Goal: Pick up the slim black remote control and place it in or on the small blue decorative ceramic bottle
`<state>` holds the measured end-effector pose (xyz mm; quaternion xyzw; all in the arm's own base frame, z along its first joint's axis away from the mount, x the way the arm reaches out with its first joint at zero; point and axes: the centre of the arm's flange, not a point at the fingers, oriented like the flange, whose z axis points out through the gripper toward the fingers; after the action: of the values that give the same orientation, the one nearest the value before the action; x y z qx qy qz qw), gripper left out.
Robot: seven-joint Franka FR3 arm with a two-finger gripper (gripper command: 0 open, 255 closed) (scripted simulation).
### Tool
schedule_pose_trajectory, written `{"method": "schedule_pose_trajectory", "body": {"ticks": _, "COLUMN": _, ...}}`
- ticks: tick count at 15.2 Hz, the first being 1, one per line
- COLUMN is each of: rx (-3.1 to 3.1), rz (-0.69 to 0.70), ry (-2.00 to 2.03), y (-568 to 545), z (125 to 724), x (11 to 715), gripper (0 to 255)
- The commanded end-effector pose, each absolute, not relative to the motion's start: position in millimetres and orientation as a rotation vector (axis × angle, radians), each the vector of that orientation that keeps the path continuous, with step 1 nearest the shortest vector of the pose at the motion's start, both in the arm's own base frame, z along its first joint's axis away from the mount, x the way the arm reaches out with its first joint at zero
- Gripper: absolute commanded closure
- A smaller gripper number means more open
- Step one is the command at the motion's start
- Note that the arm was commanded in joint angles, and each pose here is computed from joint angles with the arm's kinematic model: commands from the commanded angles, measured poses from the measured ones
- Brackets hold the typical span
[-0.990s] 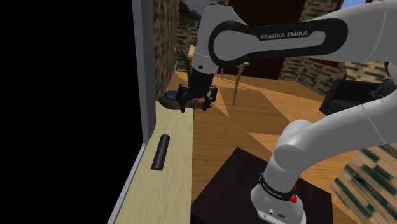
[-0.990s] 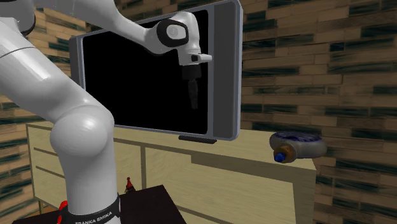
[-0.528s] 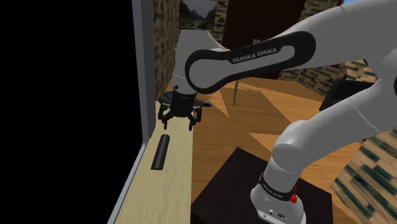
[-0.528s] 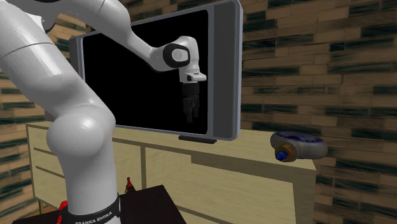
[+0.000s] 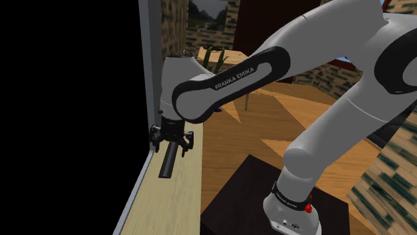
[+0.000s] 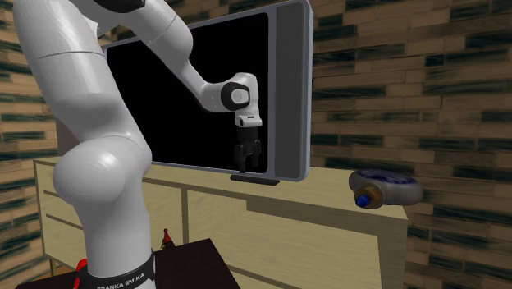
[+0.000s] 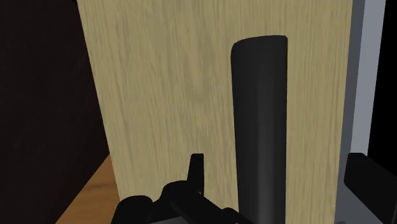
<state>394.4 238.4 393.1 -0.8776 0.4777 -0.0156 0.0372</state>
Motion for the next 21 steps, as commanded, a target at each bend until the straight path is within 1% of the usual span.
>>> {"method": "schedule_pose_trajectory", "body": {"ticks": 1, "rx": -2.685, "rz": -0.046, "ry": 1.478, "y": 241, "z": 382, "x": 396, "gripper": 0}}
{"method": "schedule_pose_trajectory", "body": {"ticks": 6, "rx": -2.685, "rz": -0.046, "ry": 1.478, "y": 242, "z": 358, "x": 397, "gripper": 0}}
{"method": "schedule_pose_trajectory", "body": {"ticks": 13, "rx": -2.685, "rz": -0.046, "ry": 1.478, "y": 242, "z": 358, "x": 397, "gripper": 0}}
{"method": "schedule_pose_trajectory", "body": {"ticks": 14, "rx": -2.685, "rz": -0.046, "ry": 1.478, "y": 242, "z": 358, "x": 397, "gripper": 255}}
{"method": "schedule_pose_trajectory", "body": {"ticks": 21, "rx": -2.685, "rz": -0.046, "ry": 1.478, "y": 243, "z": 358, "x": 397, "gripper": 255}}
